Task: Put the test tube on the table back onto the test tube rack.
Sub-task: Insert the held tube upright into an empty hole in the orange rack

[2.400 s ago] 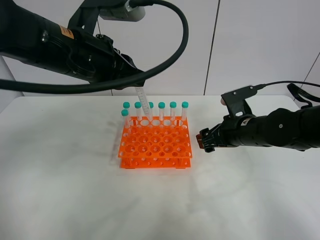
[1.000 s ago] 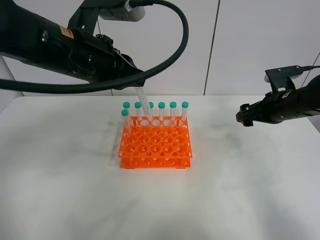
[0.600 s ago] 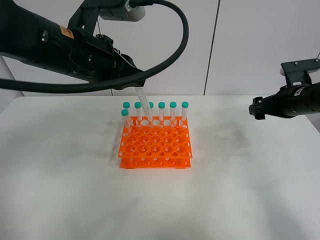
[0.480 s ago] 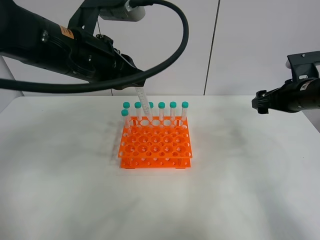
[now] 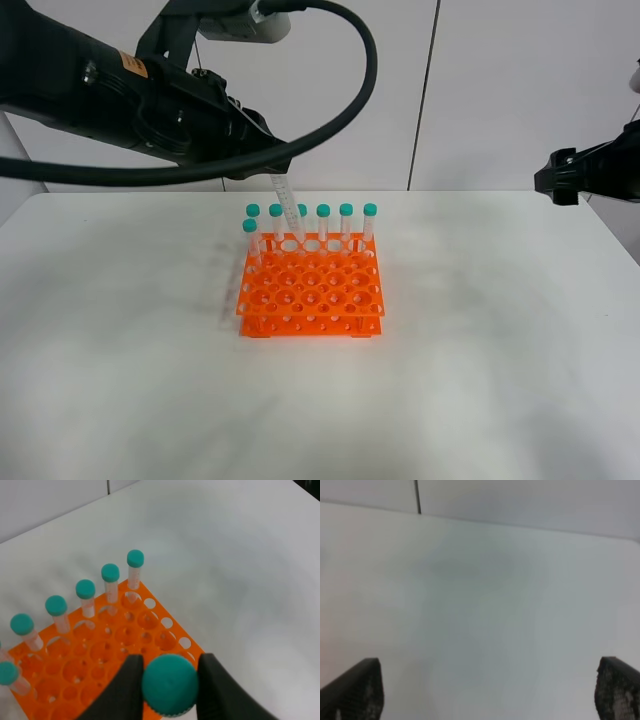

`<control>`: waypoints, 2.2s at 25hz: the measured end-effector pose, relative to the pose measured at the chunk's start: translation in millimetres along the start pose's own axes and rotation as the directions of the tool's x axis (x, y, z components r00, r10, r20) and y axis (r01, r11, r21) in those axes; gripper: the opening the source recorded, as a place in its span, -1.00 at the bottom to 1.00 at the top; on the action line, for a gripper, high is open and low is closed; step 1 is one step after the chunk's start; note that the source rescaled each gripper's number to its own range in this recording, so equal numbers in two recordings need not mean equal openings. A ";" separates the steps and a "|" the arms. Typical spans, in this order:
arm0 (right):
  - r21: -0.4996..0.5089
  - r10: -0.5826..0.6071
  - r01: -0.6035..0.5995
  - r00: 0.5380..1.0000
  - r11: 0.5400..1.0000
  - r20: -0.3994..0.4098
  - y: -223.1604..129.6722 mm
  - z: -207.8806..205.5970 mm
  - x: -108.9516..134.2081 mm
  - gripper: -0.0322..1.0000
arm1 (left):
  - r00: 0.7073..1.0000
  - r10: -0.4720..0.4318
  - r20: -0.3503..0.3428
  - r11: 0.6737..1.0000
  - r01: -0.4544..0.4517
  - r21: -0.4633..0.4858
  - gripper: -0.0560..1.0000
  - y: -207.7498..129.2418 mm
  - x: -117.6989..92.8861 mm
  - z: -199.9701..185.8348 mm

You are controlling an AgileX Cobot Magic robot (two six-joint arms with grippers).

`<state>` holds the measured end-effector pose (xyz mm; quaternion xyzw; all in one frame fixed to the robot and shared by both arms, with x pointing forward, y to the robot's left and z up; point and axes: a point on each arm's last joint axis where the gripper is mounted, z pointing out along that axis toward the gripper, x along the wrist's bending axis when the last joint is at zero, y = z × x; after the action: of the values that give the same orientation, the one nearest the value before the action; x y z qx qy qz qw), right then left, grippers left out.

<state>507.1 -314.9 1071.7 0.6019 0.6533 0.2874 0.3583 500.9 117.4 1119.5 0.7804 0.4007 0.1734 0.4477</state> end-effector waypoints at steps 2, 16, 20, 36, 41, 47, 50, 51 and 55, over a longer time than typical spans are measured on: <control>-0.016 -0.006 0.006 1.000 1.000 0.006 2.5 -16.4 -0.8 0.82 | 1.000 0.000 0.000 1.000 0.000 0.001 -0.89 -0.1 0.0 0.0; -0.166 0.005 -0.013 0.999 0.986 -0.046 1.2 -123.1 5.0 0.82 | 1.000 0.026 -0.001 1.000 -0.026 0.001 -0.89 -0.1 0.1 0.0; -0.206 -0.002 -0.006 0.999 0.979 -0.037 -8.9 -143.5 6.1 0.82 | 0.999 0.032 -0.001 0.999 -0.032 0.001 -0.89 -0.1 0.1 0.0; -0.163 0.016 -0.021 0.999 0.986 -0.031 -99.5 -178.5 17.6 0.82 | 0.999 0.036 0.007 0.999 -0.036 0.030 -0.89 -2.7 -0.5 0.0; -0.137 0.039 -0.044 0.998 0.990 -0.043 -120.0 -198.2 20.9 0.82 | 0.999 0.037 0.007 0.999 -0.037 0.029 -0.89 -2.7 -0.5 0.0; -0.213 0.023 -0.024 1.000 0.977 -0.007 -139.6 -221.4 21.4 0.82 | 0.999 0.040 0.007 0.999 -0.040 0.029 -0.89 -2.7 -0.5 0.0; -0.240 0.030 -0.027 1.000 0.970 0.009 -149.0 -230.0 21.4 0.82 | 0.999 0.040 0.007 0.999 -0.040 0.029 -0.89 -2.7 -0.5 0.0; -0.244 0.036 -0.033 0.999 0.969 0.010 -152.3 -232.3 21.7 0.82 | 0.999 0.040 0.007 0.999 -0.040 0.029 -0.89 -2.7 -0.5 0.0; -0.241 0.061 -0.055 0.998 0.969 0.017 -160.4 -231.8 21.6 0.82 | 0.999 0.040 0.007 0.999 -0.040 0.029 -0.89 -2.7 -0.5 0.0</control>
<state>224.9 -298.3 1073.6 0.5766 0.5913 0.3672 0.4278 499.3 117.7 1117.3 0.7953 0.3860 0.1739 0.4338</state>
